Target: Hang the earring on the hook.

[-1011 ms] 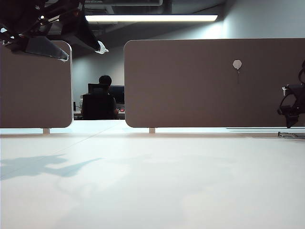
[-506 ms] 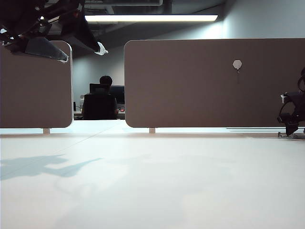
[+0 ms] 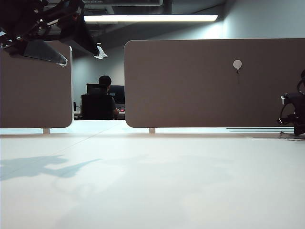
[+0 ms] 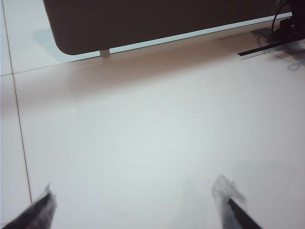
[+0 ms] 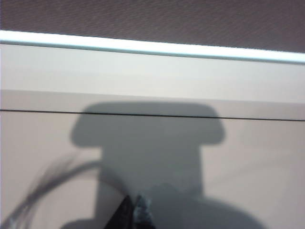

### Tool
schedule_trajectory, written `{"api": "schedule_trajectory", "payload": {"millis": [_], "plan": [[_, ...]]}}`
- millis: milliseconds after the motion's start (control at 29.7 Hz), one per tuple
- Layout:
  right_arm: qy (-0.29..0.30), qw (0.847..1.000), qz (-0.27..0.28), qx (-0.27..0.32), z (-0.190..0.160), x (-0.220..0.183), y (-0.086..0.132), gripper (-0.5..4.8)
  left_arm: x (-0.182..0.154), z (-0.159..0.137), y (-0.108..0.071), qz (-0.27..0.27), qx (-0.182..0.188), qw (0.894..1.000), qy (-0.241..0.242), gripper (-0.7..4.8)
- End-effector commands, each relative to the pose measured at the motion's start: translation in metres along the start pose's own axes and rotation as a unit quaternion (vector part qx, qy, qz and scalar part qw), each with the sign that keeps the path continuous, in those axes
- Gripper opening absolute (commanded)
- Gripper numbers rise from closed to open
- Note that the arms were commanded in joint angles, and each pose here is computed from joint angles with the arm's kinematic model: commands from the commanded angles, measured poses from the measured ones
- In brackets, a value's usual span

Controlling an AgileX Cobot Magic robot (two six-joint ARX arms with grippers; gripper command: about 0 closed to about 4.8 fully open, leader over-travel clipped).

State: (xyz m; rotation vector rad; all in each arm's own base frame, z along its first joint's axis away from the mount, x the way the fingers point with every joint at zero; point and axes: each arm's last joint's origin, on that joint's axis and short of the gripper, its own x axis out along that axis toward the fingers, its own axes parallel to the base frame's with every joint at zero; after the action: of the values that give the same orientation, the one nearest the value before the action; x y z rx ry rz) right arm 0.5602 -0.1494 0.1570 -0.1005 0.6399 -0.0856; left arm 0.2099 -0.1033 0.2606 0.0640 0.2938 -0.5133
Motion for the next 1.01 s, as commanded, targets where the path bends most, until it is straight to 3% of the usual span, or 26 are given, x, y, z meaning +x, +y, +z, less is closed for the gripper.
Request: {"api": "schedule_trajectory", "payload": {"millis": [34,438,641,708,742,809,1011], "plan": [[-0.024,0.999,0.025,0.026,0.003,0.001,0.001,-0.06,0.000,0.002,0.000,0.001,0.002,1.000,-0.004,4.79],[-0.093,0.989,0.090,0.072,0.040,-0.020,-0.001,-0.06,0.000,0.002,0.000,0.002,0.002,1.000,-0.004,4.79],[-0.112,0.988,0.089,0.064,0.048,-0.025,-0.003,-0.05,0.000,0.002,0.000,0.001,0.002,1.000,-0.004,4.79],[-0.112,0.989,0.087,0.048,0.047,-0.024,-0.003,0.53,0.000,0.002,0.000,0.001,0.002,1.000,-0.004,4.79],[-0.111,0.990,0.085,0.030,0.046,-0.024,-0.003,1.27,0.000,0.002,0.000,0.001,0.002,1.000,-0.004,4.79],[-0.109,0.990,0.084,0.000,0.045,-0.023,-0.001,2.05,0.000,0.002,0.000,0.001,0.002,1.000,-0.004,4.79],[-0.099,0.991,0.083,-0.045,0.041,-0.018,0.007,2.20,0.000,0.002,0.000,0.002,0.002,1.000,-0.004,4.79]]}}
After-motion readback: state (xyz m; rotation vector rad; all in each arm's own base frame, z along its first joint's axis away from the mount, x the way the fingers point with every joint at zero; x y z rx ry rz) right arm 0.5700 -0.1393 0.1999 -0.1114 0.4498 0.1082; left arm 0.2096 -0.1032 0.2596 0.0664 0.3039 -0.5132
